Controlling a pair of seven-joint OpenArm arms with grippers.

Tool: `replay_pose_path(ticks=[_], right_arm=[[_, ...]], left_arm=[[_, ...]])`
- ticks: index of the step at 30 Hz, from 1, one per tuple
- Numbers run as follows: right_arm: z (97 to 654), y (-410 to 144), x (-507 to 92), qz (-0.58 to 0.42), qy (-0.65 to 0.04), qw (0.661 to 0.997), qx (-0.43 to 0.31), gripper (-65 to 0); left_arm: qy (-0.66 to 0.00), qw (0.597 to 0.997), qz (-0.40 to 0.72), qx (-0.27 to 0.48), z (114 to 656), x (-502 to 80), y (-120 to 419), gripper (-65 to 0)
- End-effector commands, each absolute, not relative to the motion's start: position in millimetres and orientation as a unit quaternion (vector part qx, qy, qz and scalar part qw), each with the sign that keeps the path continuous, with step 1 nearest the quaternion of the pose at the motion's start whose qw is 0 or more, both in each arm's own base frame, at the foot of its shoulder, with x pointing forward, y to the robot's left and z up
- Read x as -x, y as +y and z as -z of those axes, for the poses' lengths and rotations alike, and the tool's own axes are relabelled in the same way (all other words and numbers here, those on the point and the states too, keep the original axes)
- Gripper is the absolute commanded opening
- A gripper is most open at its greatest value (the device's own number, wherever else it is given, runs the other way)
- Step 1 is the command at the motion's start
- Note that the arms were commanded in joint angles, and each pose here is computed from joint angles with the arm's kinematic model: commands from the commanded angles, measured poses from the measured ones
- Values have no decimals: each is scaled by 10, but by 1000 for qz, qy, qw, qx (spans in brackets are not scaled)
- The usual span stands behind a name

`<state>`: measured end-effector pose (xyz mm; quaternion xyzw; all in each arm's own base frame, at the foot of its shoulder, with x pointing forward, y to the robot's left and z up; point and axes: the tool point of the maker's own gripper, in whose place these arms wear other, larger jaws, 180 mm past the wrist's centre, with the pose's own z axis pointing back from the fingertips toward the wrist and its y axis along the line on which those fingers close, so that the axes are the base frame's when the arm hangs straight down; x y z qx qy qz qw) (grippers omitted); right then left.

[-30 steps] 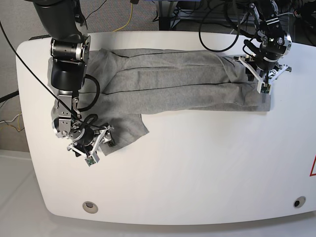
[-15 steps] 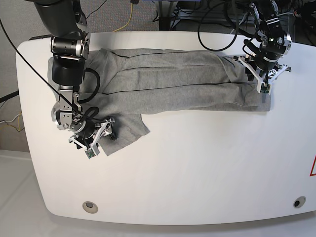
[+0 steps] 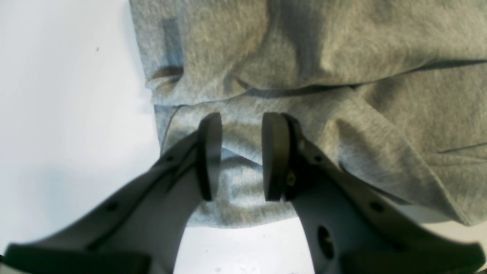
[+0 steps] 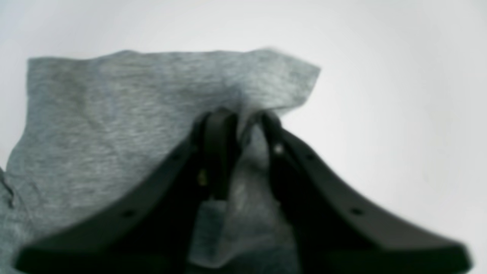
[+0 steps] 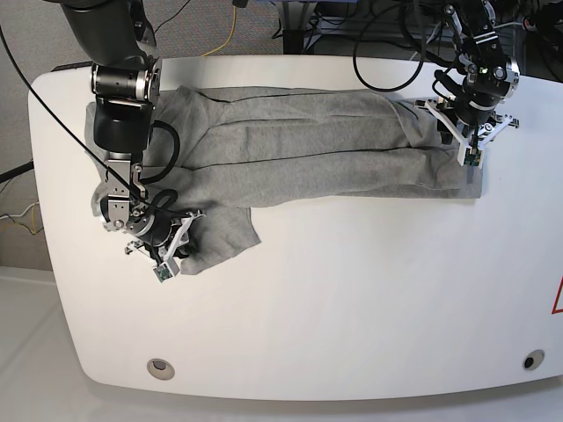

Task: Fold the T-shirt properly
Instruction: 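Close the right gripper on the hanging sleeve, then drag the held sleeve with the right gripper onto the folded strip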

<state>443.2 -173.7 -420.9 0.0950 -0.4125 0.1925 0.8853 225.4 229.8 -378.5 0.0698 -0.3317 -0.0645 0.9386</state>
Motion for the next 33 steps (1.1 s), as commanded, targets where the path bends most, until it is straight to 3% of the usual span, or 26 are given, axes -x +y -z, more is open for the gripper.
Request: replay_pose_path(ticks=[1, 12, 19, 33], right_arm=[[4051, -1793, -4551, -194, -429, 878, -87, -591], [4018, -1825, -4530, -199, -433, 876, -78, -598], [3878, -1904, -4495, -220, -423, 878, -43, -630], [3762, -1968, -4217, -253, -396, 882, 14, -631]], left_arm=[[-349, 931, 68, -76, 3681, -2314, 2327, -492], [-350, 931, 68, -76, 3678, -2319, 2327, -492], [-352, 930, 68, -77, 3667, -2336, 2327, -492], [-352, 930, 69, -75, 3670, -2343, 2317, -492]])
